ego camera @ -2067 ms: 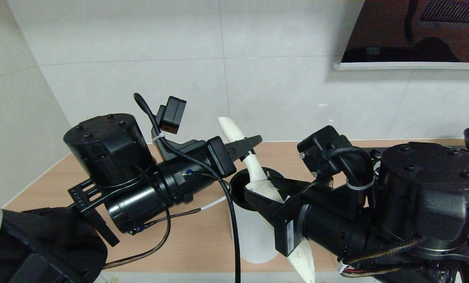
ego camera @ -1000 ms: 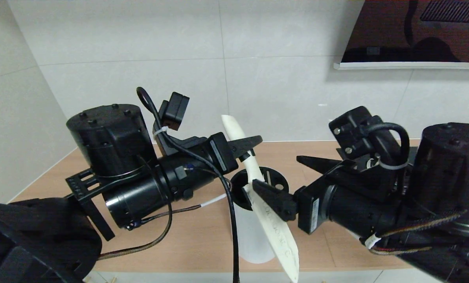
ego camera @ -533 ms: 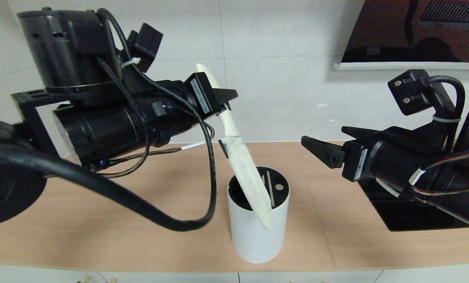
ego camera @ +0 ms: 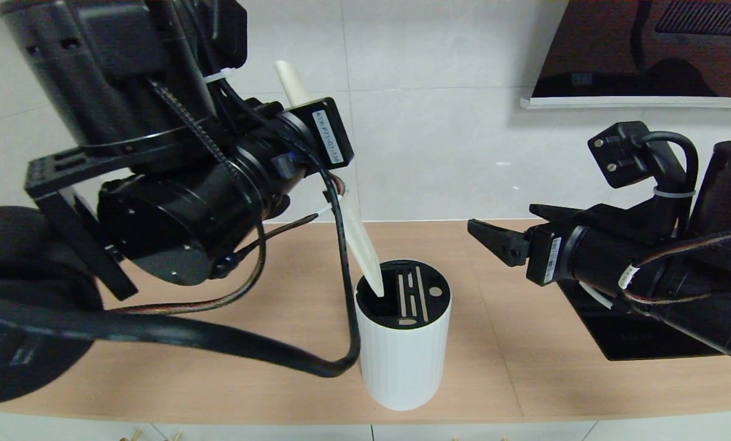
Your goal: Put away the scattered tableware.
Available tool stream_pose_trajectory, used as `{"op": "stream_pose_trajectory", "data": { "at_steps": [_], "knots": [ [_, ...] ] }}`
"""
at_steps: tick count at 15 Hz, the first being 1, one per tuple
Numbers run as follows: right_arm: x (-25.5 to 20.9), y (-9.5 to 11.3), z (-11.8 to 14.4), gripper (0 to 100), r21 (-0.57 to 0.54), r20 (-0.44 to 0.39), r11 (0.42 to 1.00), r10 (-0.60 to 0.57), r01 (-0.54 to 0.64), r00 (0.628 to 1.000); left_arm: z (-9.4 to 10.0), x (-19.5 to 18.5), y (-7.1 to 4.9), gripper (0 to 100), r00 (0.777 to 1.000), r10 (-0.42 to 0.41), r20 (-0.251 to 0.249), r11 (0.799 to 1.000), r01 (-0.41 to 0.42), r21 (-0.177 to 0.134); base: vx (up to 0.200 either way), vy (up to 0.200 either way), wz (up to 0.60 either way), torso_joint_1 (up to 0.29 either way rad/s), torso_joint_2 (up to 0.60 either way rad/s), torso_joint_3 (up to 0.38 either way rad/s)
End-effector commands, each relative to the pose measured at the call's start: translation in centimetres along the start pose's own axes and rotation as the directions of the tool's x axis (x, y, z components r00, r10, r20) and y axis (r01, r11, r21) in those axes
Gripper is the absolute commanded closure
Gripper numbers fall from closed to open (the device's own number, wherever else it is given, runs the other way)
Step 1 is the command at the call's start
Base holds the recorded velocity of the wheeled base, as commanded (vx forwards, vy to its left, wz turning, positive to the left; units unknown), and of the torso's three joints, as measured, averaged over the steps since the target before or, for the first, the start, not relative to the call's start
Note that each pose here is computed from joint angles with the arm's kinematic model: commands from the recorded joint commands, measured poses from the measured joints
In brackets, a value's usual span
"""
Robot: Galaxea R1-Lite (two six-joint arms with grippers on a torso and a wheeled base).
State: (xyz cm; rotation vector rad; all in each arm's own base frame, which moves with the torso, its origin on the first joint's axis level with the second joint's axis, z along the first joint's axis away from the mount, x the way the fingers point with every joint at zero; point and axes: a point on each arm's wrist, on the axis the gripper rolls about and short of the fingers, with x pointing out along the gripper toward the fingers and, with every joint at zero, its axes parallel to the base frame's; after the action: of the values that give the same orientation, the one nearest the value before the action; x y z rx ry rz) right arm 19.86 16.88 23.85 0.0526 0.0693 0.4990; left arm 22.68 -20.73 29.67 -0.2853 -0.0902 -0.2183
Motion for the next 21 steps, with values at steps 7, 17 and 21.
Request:
{"op": "stream_pose_trajectory", "data": {
  "at_steps": [7,17,21],
  "knots": [
    [0.4,-0.1,-0.5,0,-0.005,-0.018,1.000,-0.006,0.006,1.000,-4.9,1.4,-1.6,100,0.999,0.025,-0.024,0.992,-0.022,0.125,0.000,0.000,0.00,0.000,0.00,0.000],
    [0.4,-0.1,-0.7,0,-0.006,-0.022,1.000,-0.006,0.006,1.000,-7.8,2.4,-2.2,100,0.998,0.039,-0.038,0.990,-0.034,0.139,0.000,0.000,0.00,0.000,0.00,0.000],
    [0.4,-0.1,-0.7,0,-0.006,-0.021,1.000,-0.006,0.006,1.000,-10.3,2.8,-2.0,100,0.994,0.056,-0.092,0.984,-0.039,0.176,0.000,0.000,0.00,0.000,0.00,0.000]
  ]
}}
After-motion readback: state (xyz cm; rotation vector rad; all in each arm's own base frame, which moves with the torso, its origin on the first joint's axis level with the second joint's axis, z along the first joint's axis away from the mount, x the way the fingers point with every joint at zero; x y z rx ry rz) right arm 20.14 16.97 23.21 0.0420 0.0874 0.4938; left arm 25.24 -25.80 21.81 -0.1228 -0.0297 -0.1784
